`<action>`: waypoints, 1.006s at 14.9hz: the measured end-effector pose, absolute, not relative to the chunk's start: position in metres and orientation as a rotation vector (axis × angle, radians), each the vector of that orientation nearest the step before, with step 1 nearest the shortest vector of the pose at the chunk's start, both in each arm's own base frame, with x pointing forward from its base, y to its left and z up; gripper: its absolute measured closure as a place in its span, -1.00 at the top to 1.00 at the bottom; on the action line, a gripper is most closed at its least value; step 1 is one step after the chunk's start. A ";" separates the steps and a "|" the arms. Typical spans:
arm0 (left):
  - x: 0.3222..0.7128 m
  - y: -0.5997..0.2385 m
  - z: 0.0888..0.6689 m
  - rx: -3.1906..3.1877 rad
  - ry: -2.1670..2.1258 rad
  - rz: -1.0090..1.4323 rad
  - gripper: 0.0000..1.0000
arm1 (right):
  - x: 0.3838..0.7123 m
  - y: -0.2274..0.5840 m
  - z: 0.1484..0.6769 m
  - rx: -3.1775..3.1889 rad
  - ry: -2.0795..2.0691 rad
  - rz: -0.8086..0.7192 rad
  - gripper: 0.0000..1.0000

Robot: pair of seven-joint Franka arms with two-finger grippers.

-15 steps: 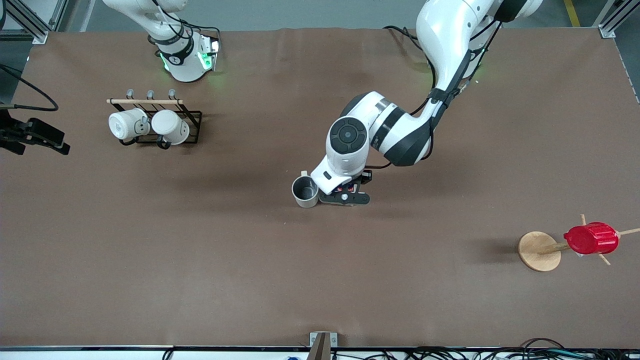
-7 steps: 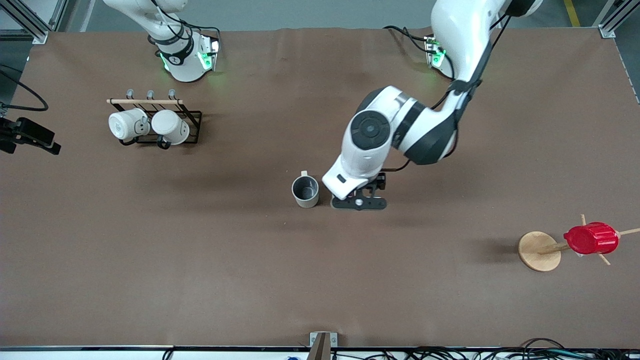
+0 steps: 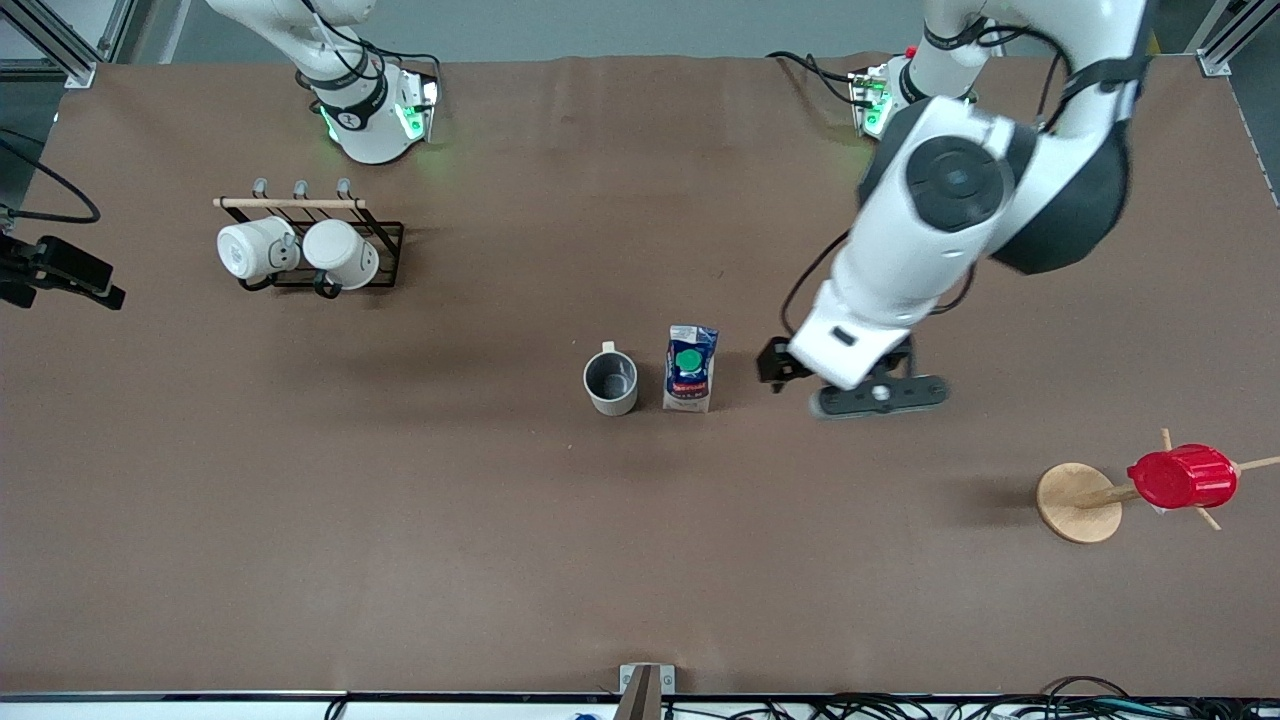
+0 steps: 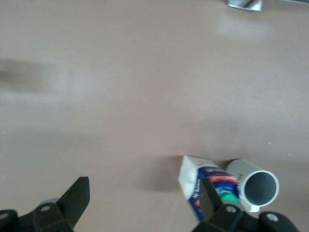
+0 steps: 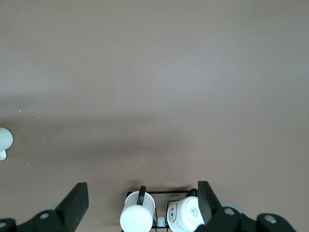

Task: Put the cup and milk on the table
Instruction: 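Open the left gripper and draw it back from the carton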

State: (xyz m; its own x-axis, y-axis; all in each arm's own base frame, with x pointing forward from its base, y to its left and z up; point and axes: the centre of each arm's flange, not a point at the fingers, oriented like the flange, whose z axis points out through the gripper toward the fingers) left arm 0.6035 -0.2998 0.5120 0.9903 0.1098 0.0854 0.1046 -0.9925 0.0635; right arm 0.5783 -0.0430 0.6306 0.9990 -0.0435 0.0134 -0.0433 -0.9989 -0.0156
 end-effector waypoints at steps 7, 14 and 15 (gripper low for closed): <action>0.589 -0.187 0.543 3.059 0.079 0.133 1.00 | 0.578 -0.046 0.630 -3.126 0.036 -0.020 1.00; 0.570 -0.119 0.560 3.122 -0.024 0.124 1.00 | 0.577 -0.053 0.630 -3.126 0.003 -0.020 1.00; 0.567 -0.114 0.563 3.154 -0.042 0.118 1.00 | 0.577 -0.055 0.630 -3.126 -0.048 -0.021 1.00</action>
